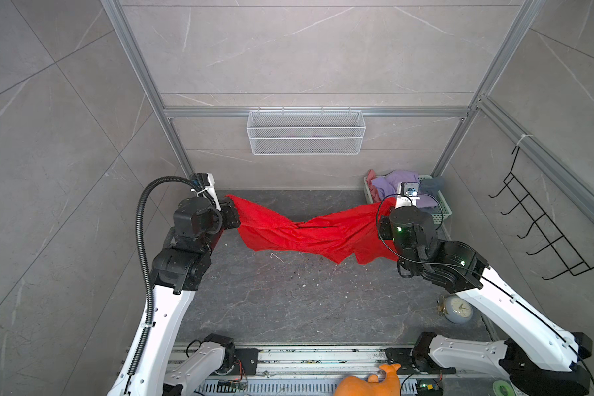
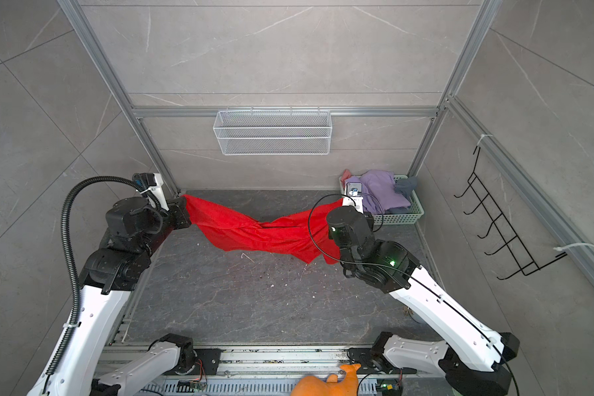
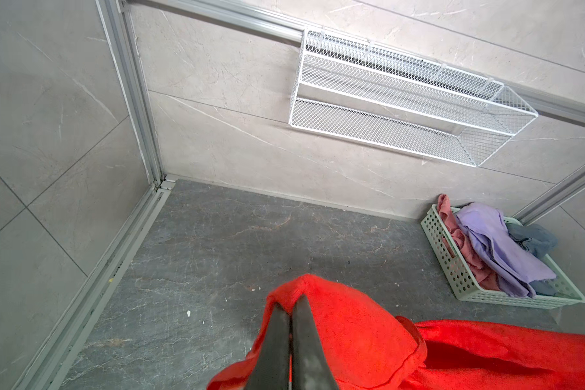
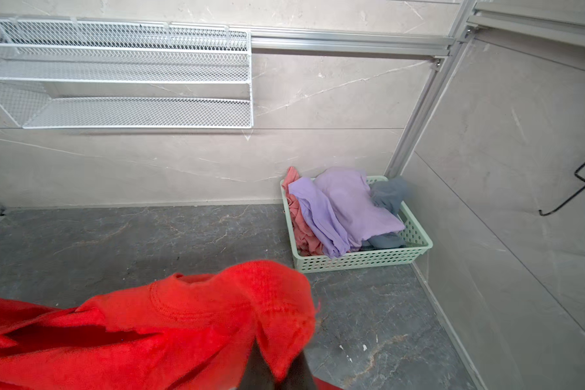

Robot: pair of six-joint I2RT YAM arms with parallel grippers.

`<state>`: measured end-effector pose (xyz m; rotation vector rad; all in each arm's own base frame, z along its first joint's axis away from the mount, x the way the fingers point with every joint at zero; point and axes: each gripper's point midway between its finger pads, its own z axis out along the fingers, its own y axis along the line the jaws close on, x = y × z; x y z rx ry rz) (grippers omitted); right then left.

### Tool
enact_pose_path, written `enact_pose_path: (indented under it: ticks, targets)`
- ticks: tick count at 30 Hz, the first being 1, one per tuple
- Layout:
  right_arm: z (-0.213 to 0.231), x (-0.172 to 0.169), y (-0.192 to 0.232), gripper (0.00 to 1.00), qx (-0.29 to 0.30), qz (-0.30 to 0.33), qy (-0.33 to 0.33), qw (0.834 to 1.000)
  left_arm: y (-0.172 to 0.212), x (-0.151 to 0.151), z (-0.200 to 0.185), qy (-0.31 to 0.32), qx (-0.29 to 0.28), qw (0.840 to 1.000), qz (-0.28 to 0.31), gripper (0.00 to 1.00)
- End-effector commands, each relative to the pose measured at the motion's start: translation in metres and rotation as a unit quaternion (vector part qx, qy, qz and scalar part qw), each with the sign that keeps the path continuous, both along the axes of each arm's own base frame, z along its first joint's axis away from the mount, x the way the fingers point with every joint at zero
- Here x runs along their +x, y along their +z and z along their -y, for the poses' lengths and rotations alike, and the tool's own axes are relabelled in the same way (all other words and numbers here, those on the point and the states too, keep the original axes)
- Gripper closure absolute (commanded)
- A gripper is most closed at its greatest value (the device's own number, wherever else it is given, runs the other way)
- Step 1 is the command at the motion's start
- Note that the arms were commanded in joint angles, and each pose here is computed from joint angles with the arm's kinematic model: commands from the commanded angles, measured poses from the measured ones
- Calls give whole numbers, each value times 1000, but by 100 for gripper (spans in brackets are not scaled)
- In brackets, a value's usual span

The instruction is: Fold and stack the t-shirts

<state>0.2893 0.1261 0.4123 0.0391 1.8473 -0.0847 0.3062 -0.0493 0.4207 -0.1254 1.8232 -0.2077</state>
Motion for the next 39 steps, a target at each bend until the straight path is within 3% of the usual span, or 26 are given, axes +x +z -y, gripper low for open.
enact_pose_path:
  ticks: [1, 7, 12, 18, 24, 25, 27, 28, 30, 33, 39]
  targets:
    - [12, -20, 55, 100, 67, 63, 35, 995, 59, -36, -12, 2, 1, 996, 89, 100]
    - [5, -39, 88, 100, 108, 83, 106, 985, 73, -51, -17, 7, -2, 994, 112, 100]
    - [-27, -5, 68, 100, 51, 49, 98, 993, 54, -9, -6, 4, 13, 998, 58, 100]
    - [-54, 62, 4, 100, 39, -10, 63, 997, -3, 57, 2, 12, 28, 999, -21, 100]
    - [-68, 139, -98, 99, 61, -119, 58, 989, -98, 118, -9, 4, -39, 992, -122, 100]
    - [-70, 150, -113, 93, 60, -131, 57, 988, -112, 128, -11, -1, -53, 989, -138, 89]
    - [-74, 167, -136, 73, 63, -147, 60, 985, -134, 146, -17, -4, -69, 984, -164, 51]
    - [-72, 174, -144, 63, 64, -151, 56, 985, -142, 154, -21, 0, -68, 982, -174, 37]
    - [-68, 182, -154, 42, 67, -162, 44, 984, -154, 163, -29, 9, -66, 979, -191, 30]
    - [-62, 182, -160, 30, 67, -175, 37, 982, -158, 163, -38, 26, -56, 978, -200, 22]
    - [-49, 160, -177, 27, 53, -205, 32, 977, -185, 132, -46, 67, -77, 962, -252, 20]
